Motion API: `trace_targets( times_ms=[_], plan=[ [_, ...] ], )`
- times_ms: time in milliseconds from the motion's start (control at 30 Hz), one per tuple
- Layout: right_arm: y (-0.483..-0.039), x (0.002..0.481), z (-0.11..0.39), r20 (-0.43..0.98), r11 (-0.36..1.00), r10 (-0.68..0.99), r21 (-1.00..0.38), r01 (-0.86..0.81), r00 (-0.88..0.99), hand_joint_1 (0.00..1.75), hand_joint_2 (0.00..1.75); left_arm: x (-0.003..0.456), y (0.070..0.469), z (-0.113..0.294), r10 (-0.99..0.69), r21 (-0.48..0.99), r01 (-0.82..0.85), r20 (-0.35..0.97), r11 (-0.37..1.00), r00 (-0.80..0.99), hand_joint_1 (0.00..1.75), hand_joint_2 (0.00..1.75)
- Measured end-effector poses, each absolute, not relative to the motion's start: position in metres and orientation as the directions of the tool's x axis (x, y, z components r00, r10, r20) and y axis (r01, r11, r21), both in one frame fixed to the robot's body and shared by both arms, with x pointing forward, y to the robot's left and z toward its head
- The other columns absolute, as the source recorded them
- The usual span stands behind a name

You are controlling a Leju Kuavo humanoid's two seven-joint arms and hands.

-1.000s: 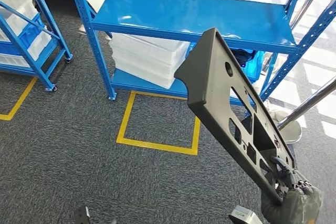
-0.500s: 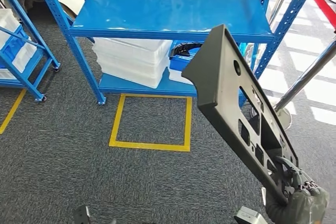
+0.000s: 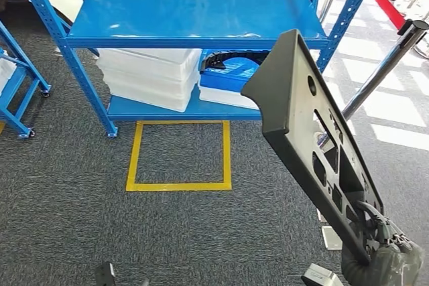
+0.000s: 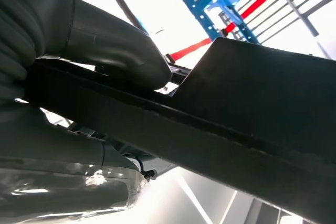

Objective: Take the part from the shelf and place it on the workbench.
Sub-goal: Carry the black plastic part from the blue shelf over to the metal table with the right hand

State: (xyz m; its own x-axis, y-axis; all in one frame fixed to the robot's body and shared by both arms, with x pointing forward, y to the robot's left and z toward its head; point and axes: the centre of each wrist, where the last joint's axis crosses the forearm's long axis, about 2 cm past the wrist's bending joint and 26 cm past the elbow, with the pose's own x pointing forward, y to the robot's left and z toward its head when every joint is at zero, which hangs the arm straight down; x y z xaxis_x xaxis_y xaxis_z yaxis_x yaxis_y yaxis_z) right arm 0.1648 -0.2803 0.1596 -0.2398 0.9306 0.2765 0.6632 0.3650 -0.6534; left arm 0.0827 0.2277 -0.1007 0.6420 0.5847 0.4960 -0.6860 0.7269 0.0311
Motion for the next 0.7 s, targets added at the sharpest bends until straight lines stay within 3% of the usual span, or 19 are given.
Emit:
trace_targets(
  times_ms=[700],
  plan=[
    [-0.284, 0.1575, 0.1613, 0.292, 0.37, 0.928, -0.637, 0.676, -0.232, 1.75, 1.75, 0.0821, 0.2296, -0.101, 0.582, 0.04, -0.687, 0.497, 0.726, 0.644, 0.0, 1.75]
  ],
)
